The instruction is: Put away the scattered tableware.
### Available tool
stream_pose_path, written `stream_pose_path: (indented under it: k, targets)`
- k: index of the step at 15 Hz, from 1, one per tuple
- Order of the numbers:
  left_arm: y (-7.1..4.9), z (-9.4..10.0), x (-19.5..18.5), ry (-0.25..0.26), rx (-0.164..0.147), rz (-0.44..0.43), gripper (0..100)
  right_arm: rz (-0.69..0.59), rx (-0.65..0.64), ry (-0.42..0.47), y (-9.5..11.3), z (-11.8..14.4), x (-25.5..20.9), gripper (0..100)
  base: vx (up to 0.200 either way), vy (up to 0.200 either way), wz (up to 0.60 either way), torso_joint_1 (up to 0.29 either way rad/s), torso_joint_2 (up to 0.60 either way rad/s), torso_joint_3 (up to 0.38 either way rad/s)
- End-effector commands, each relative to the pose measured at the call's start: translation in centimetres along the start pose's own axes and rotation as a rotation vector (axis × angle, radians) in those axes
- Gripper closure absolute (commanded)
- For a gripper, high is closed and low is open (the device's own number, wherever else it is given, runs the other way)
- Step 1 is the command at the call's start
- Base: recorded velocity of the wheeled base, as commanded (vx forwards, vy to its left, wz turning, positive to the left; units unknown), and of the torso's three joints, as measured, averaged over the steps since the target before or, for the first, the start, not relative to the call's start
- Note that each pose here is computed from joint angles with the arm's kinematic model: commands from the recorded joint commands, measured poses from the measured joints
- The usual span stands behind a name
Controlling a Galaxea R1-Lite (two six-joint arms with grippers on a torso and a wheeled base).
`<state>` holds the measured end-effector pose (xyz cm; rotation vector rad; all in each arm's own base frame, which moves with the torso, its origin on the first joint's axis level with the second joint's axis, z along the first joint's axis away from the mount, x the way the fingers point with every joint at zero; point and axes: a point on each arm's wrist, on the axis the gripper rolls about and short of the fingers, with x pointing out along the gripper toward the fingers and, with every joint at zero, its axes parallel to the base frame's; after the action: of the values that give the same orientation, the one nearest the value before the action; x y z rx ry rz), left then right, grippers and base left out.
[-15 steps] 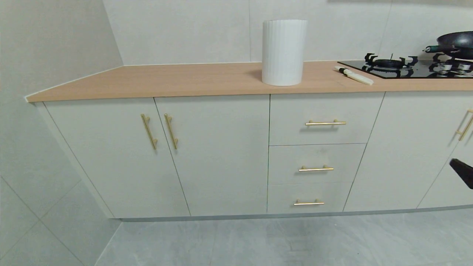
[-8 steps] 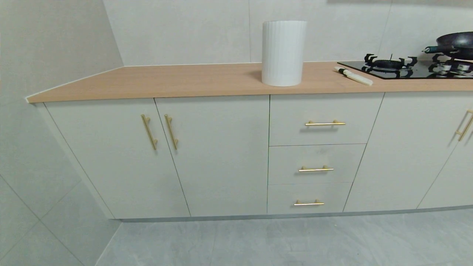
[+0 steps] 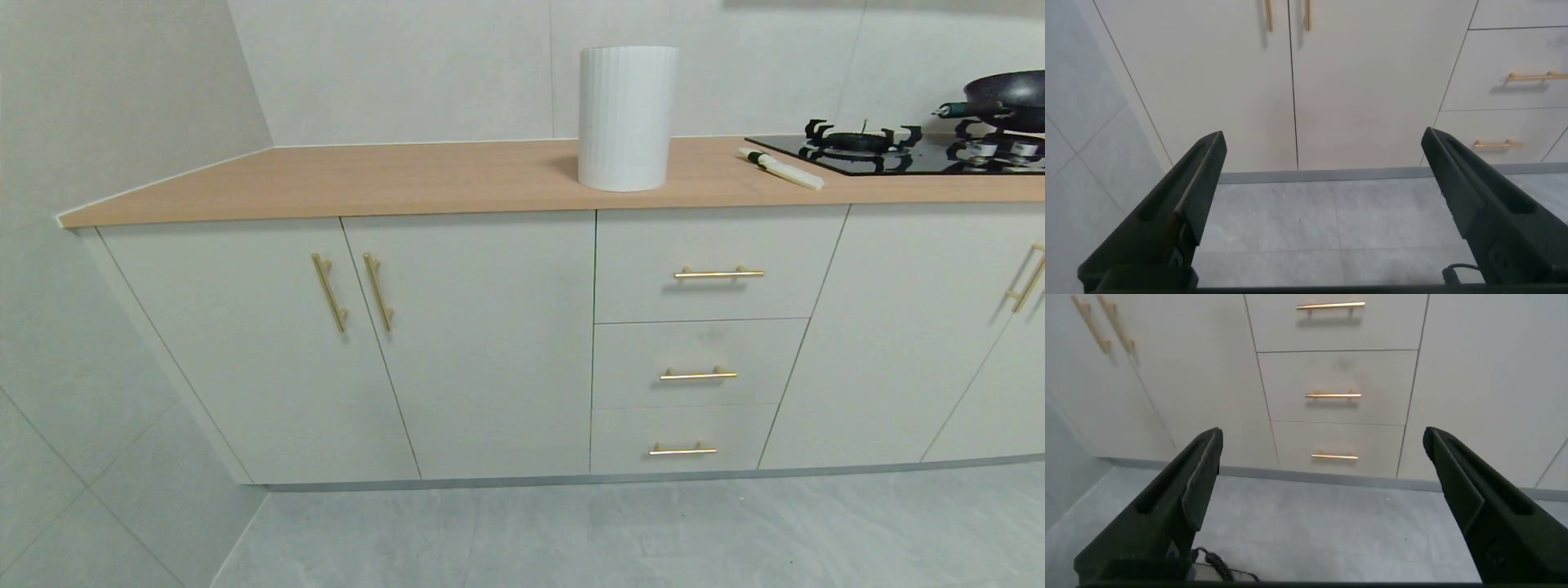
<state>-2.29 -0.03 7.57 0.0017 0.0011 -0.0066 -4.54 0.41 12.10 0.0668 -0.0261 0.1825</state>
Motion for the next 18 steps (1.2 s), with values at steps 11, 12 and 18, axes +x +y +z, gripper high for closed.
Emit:
stream_pose_path:
  k: [11, 12, 18]
  targets:
    - [0.0, 0.0, 0.0, 0.002, 0.000, 0.000, 0, -0.126, -0.137, 0.002, -1.0, -4.3, 2.0, 0, 0.000, 0.000, 0.00, 0.000, 0.00, 0.000]
    - [0.0, 0.0, 0.0, 0.002, 0.000, 0.000, 0, -0.166, -0.121, 0.034, -1.1, -4.6, 2.0, 0, 0.000, 0.000, 0.00, 0.000, 0.00, 0.000]
    - [0.0, 0.0, 0.0, 0.002, 0.000, 0.000, 0, -0.167, -0.062, 0.026, -1.1, -4.6, 2.0, 0, 0.000, 0.000, 0.00, 0.000, 0.00, 0.000]
